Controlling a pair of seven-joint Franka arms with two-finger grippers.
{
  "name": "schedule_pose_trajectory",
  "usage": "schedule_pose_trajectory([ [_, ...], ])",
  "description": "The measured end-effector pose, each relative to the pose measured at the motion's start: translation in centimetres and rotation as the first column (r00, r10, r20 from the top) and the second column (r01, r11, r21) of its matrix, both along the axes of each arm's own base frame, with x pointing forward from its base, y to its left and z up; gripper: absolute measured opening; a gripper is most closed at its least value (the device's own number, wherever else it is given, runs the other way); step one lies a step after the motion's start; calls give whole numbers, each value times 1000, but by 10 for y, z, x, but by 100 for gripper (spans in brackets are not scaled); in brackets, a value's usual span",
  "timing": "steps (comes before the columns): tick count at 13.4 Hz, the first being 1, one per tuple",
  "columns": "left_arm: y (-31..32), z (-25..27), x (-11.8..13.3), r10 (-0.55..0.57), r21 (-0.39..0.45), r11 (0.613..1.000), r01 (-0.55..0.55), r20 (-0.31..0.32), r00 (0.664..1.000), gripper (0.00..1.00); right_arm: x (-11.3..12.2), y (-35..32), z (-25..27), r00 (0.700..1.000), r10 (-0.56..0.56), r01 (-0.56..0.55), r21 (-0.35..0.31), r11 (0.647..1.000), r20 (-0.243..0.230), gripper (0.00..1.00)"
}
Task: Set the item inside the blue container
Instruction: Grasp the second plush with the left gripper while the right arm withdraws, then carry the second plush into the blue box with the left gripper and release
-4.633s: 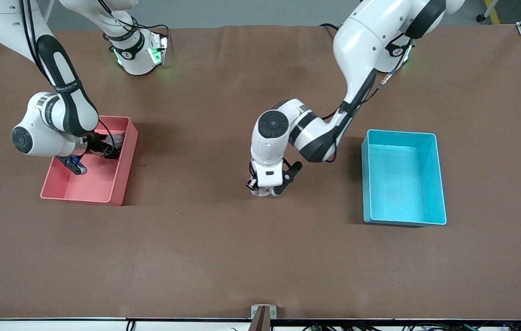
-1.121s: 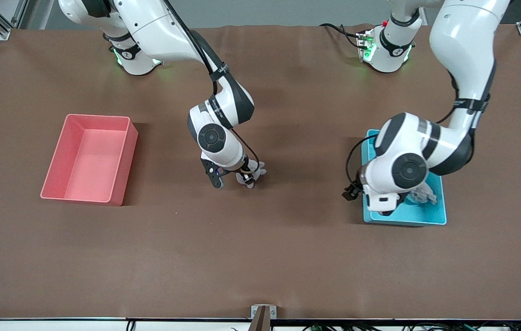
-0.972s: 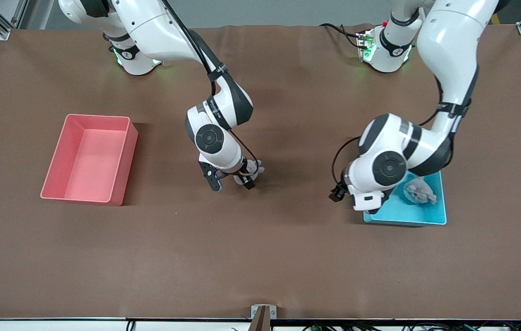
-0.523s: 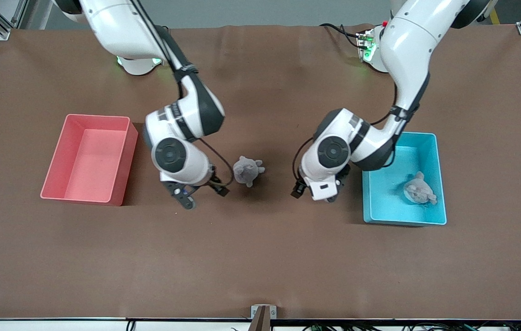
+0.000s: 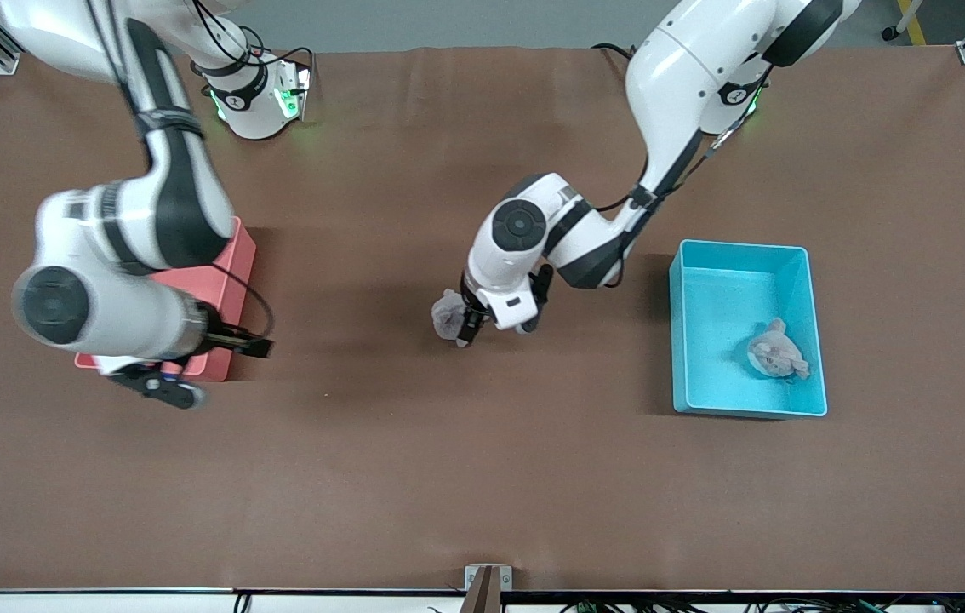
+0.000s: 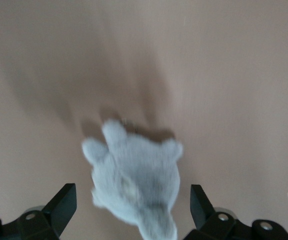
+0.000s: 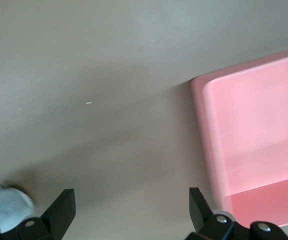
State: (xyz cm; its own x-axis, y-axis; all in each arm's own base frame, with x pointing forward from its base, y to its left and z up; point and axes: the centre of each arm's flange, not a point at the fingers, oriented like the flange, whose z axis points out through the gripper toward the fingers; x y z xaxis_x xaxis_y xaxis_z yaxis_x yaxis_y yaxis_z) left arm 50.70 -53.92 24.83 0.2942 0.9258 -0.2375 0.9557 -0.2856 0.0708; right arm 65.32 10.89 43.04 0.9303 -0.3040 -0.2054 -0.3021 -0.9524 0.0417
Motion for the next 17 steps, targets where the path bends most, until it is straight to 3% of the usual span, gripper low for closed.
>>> schedule_pose_trajectory([
  [5, -9, -33, -3, 103, -19, 994, -103, 11, 995, 100, -11, -135, 48, 976, 214, -214, -6, 977, 23, 100],
  [9, -13, -50, -7, 108, -33, 994, -107, 26, 994, 97, -28, -180, 73, 969, 246, -246, -5, 969, 13, 100],
  [13, -17, -55, -12, 38, -18, 999, -37, 51, 998, 56, -38, -206, 91, 970, 242, -242, -3, 970, 34, 100],
  [17, -19, -49, -9, -40, 11, 999, 39, 115, 993, 26, -45, -220, 99, 972, 232, -232, 5, 973, 27, 100],
])
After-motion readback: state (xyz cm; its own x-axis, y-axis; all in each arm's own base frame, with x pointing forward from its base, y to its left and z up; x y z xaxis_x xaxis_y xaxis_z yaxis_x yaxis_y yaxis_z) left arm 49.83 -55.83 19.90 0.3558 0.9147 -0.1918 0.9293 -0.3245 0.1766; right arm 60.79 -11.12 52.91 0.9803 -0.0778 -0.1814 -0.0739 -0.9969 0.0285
